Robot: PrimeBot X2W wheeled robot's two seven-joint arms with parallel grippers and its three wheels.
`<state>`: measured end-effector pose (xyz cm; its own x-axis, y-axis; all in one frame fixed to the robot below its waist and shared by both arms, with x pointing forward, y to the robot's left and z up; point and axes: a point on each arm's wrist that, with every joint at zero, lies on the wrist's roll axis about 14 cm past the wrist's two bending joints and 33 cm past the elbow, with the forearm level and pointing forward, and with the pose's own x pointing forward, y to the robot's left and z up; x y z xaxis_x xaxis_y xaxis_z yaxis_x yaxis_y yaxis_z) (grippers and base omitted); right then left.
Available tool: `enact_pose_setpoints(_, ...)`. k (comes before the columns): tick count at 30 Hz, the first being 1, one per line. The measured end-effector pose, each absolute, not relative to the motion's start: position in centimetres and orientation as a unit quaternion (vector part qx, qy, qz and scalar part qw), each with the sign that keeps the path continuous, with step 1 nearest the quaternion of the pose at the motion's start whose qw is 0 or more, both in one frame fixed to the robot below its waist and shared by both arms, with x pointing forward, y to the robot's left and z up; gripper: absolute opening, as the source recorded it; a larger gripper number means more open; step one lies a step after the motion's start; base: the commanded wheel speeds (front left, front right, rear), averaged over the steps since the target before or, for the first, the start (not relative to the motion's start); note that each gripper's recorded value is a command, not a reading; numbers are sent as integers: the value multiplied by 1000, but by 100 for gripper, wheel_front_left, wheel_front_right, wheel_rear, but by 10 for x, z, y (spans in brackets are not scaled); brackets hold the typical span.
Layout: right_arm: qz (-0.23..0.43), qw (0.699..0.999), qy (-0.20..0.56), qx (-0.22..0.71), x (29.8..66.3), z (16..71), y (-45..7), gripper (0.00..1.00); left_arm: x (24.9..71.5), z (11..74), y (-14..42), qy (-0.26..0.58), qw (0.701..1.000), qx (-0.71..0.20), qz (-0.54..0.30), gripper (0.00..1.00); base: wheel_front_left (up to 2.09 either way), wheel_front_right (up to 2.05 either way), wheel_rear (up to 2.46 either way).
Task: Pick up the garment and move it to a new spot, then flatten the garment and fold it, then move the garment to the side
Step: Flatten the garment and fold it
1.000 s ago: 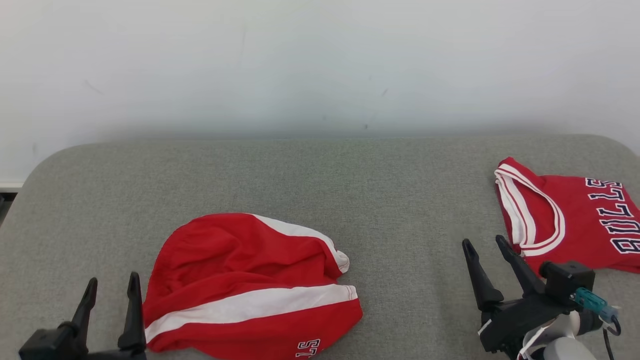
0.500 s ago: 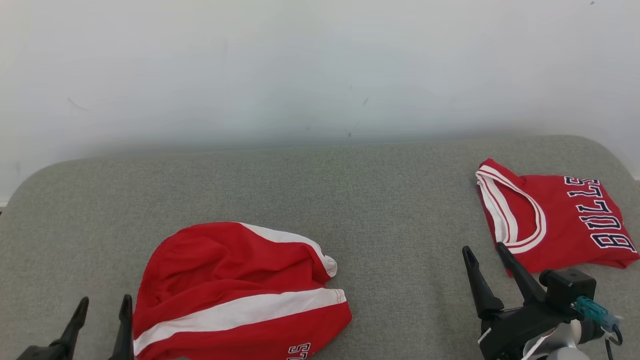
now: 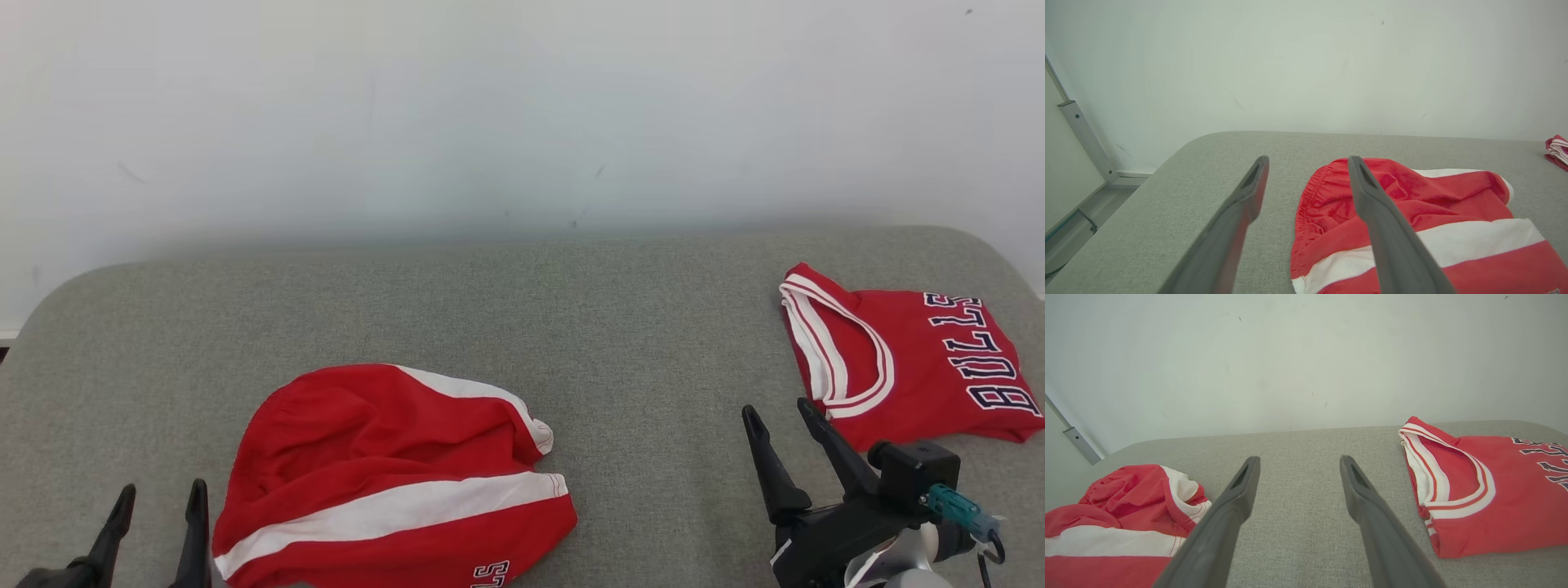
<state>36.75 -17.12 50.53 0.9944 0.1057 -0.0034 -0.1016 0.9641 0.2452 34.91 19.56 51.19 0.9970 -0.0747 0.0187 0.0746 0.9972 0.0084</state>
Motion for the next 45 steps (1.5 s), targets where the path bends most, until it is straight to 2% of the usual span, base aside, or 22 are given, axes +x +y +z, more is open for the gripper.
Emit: enact_pose_setpoints(45, 78, 989, 34, 121, 372, 497, -155, 100, 343, 495, 199, 49, 997, 33, -45, 100, 0, 0, 0)
